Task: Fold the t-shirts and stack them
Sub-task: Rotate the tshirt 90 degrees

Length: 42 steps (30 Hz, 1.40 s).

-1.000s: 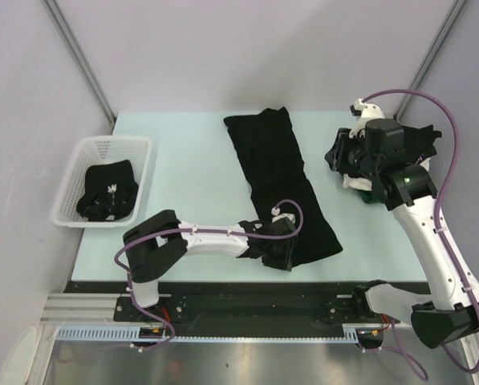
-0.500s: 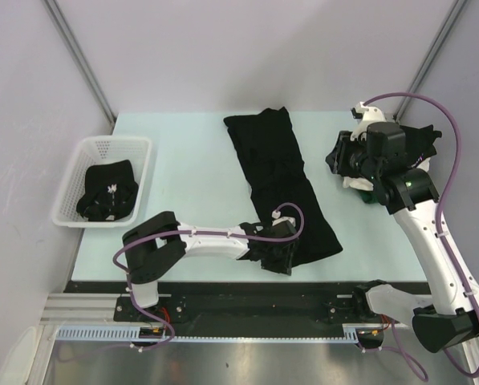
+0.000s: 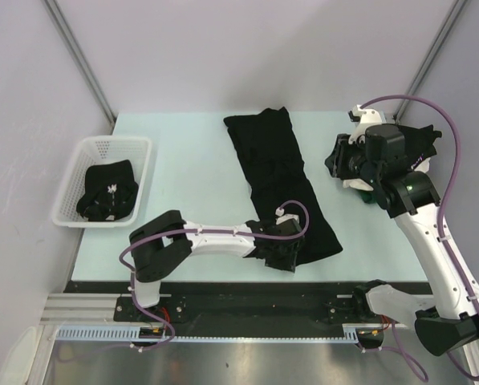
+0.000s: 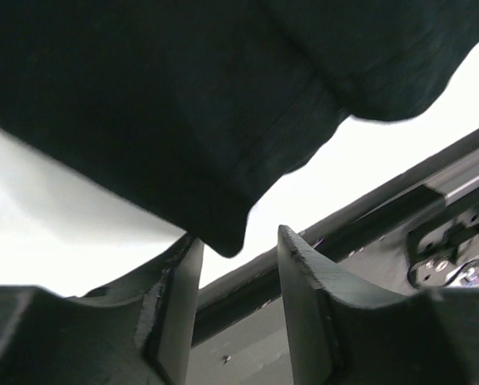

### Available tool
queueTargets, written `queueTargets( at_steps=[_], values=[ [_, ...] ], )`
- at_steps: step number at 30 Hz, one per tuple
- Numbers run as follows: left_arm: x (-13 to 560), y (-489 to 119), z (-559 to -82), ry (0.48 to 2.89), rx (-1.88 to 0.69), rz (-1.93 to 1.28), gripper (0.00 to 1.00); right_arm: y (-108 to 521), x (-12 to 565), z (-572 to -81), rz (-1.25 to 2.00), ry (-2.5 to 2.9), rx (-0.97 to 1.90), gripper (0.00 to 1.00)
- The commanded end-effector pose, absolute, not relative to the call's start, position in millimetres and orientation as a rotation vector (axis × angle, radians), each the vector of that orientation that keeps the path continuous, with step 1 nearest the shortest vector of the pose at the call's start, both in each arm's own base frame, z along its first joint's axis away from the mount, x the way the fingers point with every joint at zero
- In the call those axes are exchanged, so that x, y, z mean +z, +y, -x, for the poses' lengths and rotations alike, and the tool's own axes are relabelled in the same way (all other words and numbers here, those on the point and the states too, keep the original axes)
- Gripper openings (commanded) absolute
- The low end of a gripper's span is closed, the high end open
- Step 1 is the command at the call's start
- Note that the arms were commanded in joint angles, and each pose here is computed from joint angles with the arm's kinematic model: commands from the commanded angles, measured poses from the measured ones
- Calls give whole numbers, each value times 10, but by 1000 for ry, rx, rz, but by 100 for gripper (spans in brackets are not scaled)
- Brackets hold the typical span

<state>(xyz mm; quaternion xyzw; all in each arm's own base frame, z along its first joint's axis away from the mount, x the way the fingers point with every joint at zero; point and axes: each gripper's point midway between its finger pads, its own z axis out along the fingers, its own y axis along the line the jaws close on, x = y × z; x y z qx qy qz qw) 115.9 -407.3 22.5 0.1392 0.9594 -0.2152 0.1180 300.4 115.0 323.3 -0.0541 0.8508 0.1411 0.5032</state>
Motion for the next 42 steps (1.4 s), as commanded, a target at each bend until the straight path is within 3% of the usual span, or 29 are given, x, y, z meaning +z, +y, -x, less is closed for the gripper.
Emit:
queueTargets(
  at_steps=[1,11,14,15,23,30,42],
  values=[
    [21,-4095,-1209,2821,-554,-397,46,1072,3290,-2932,146,2032,285,33],
    [-37,-3984,-1230,2836,-468,-388,44,1077,3225,-2919,158,2050,271,33],
    [-38,-3887,-1227,2845,-420,-374,36,1081,3207,-2933,156,2050,272,33],
    [-36,-3858,-1239,2842,-405,-367,28,1091,3219,-2935,156,2046,279,33],
    [-135,-3743,-1269,2867,-335,-337,1,1094,3210,-2945,158,2048,278,34],
    [-110,-3676,-1270,2866,-311,-334,0,1097,3168,-2948,160,2055,275,34],
    [19,-2910,-937,2915,-175,-263,0,1060,3080,-2959,160,2066,249,34]
  ],
)
